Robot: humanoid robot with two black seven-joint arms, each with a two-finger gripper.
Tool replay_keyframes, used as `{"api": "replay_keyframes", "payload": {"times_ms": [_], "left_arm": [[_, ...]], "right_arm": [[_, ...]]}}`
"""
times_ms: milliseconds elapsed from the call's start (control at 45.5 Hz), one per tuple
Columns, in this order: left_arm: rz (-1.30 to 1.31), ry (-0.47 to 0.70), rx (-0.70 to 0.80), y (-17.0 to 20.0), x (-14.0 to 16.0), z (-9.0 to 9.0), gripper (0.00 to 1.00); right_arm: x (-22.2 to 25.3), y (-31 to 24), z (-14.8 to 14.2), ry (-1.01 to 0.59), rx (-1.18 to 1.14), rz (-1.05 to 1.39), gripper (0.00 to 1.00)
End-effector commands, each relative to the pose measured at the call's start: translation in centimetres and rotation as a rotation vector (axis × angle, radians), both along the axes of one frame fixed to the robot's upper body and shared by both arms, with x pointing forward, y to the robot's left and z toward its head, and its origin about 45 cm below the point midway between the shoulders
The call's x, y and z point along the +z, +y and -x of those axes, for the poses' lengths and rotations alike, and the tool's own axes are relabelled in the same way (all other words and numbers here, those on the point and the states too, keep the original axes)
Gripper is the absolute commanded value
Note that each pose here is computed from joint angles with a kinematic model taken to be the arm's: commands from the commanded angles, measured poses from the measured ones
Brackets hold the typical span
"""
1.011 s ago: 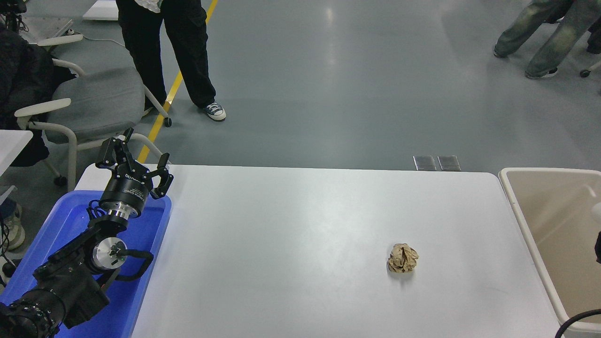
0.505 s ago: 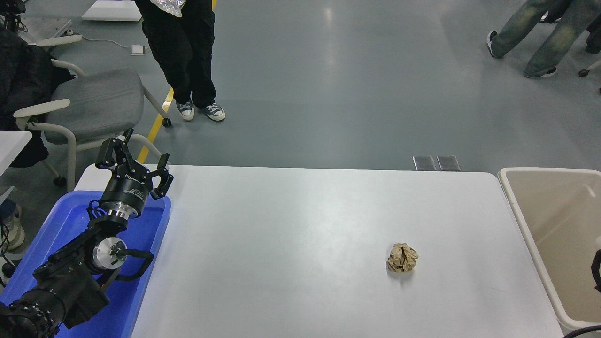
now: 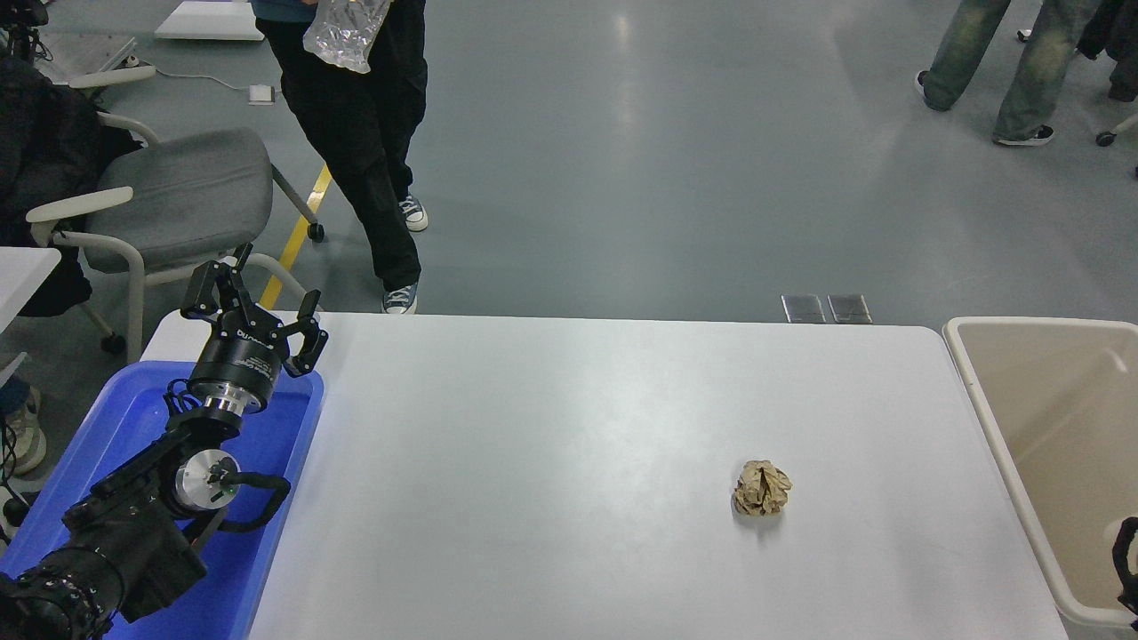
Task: Dispose of the paper cup in the dustbin
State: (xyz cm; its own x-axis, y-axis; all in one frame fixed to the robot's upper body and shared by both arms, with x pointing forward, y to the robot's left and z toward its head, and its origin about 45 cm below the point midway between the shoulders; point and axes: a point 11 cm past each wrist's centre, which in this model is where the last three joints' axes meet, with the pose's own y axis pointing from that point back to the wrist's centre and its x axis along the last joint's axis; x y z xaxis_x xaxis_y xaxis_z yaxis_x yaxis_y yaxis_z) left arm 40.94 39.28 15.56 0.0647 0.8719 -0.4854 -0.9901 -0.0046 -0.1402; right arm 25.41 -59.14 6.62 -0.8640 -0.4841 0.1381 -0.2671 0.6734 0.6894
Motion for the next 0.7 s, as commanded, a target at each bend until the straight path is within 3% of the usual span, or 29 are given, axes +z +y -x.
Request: {"api": "replay_keyframes", "payload": {"times_ms": [0,198,418,681], "left_arm": [[0.000,-0.001,-0.001,0.0,0.0,0.0,1.00],[0.003,0.000,-0.002,-0.1,-0.1,0.0,1.00],[0.000,0.000,-0.001,0.0,0.0,0.0,1.00],[0.004,-0.001,-0.004,-0.2,0.0,0.0,1.00]], "right_arm": [[1.1,0.0,-1.6,-0.041,0.016,-0.005,1.00],[4.5,0.5,-6.3,-0.169,0.089,-0.017,1.00],[10.1,2.0,-12.6,-0.445,0.199,-0.097,1.00],[14.2,7.2,-18.4,-0.694,0.459,-0.210,1.00]]}}
